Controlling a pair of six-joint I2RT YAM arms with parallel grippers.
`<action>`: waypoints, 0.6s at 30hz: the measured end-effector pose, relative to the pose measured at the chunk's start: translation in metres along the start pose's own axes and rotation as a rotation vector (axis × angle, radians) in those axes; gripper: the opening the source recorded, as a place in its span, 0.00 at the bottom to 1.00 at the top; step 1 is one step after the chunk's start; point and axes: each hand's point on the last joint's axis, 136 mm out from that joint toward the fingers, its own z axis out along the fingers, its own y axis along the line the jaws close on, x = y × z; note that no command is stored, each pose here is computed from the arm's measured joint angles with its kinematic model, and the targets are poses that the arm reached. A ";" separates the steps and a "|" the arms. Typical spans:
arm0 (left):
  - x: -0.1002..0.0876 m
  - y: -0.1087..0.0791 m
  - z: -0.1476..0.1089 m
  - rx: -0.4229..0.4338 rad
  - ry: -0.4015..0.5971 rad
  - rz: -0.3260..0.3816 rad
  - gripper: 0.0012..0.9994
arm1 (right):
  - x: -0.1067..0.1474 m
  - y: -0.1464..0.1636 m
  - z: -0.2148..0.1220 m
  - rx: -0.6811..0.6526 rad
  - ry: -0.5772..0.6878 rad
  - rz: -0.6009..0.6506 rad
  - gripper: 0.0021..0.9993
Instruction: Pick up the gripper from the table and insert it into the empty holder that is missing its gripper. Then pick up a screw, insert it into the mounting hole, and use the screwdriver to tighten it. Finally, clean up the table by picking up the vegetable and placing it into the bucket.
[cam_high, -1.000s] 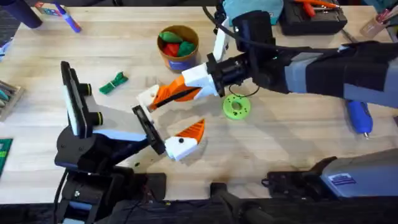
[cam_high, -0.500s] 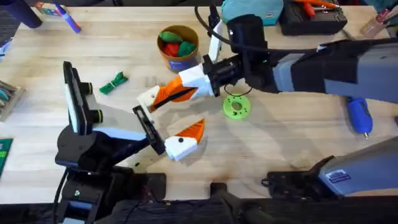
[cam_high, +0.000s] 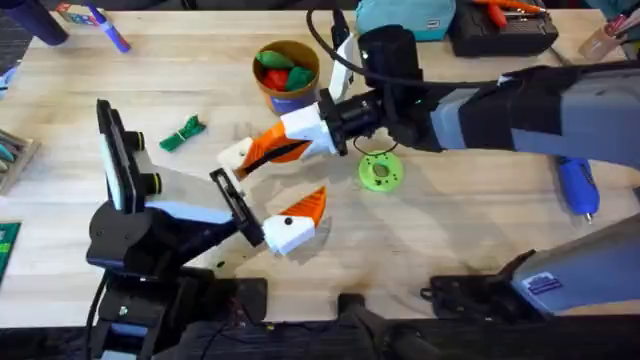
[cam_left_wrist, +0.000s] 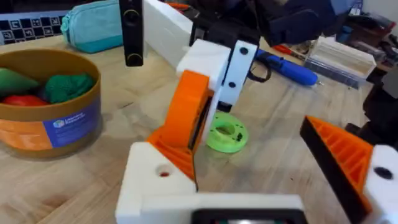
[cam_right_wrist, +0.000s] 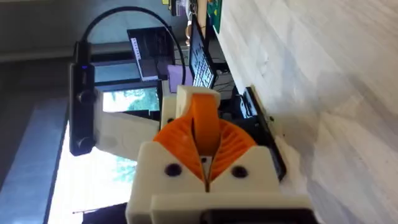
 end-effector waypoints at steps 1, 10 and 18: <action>0.000 0.000 0.000 -0.001 0.000 0.000 0.99 | 0.000 0.000 0.000 0.001 -0.002 -0.001 0.01; 0.000 0.001 0.000 -0.004 -0.001 -0.007 0.99 | -0.001 0.000 0.003 0.008 -0.010 -0.002 0.01; 0.000 0.001 0.000 -0.003 0.001 -0.007 0.99 | -0.001 0.002 0.002 -0.001 -0.003 -0.021 0.01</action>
